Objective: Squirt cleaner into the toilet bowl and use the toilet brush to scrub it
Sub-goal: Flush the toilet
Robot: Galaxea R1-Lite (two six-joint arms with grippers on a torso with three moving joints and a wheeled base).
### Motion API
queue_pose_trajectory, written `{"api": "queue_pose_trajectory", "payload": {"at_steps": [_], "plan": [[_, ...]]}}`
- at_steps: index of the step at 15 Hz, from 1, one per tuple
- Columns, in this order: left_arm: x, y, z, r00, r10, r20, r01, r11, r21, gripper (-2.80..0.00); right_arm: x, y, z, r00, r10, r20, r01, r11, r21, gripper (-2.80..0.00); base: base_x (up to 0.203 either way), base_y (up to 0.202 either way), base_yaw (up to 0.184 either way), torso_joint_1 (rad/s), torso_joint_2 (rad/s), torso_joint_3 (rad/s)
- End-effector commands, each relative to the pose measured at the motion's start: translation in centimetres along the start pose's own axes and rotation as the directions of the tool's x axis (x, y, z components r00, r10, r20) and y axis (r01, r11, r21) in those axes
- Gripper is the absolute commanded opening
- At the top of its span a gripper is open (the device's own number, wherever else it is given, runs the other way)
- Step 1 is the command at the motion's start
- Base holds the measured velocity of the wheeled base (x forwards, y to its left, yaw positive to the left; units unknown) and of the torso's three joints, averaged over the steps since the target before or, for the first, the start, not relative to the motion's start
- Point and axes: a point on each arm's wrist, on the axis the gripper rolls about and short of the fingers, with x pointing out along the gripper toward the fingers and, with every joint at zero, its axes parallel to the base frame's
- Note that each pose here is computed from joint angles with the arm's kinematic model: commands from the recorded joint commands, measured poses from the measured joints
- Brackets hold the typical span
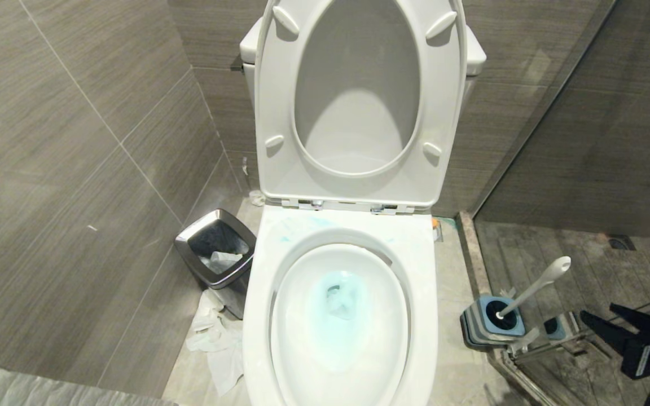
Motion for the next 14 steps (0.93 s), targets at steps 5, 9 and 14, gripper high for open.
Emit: {"api": "queue_pose_trajectory", "payload": {"at_steps": [5,9,14], "plan": [[0.1,0.0,-0.2,1.0,0.001,-0.007,-0.001,1.0,-0.001,-2.8,-4.6,0.6,7.2,0.853,-0.087,0.515,0.169,0.979,-0.114,-2.8,0.0,0.0,0.0,0.0,0.0,0.0],[0.1,0.0,-0.2,1.0,0.001,-0.007,-0.001,1.0,-0.001,-2.8,-8.2,2.2,10.0,0.77,-0.075,0.634,0.179,0.979,-0.102,-2.8,0.0,0.0,0.0,0.0,0.0,0.0],[0.1,0.0,-0.2,1.0,0.001,-0.007,-0.001,1.0,-0.001,-2.8,-13.4,4.2,11.8,0.77,-0.089,0.632,0.147,0.988,-0.041,-2.8,0.0,0.0,0.0,0.0,0.0,0.0]]}}
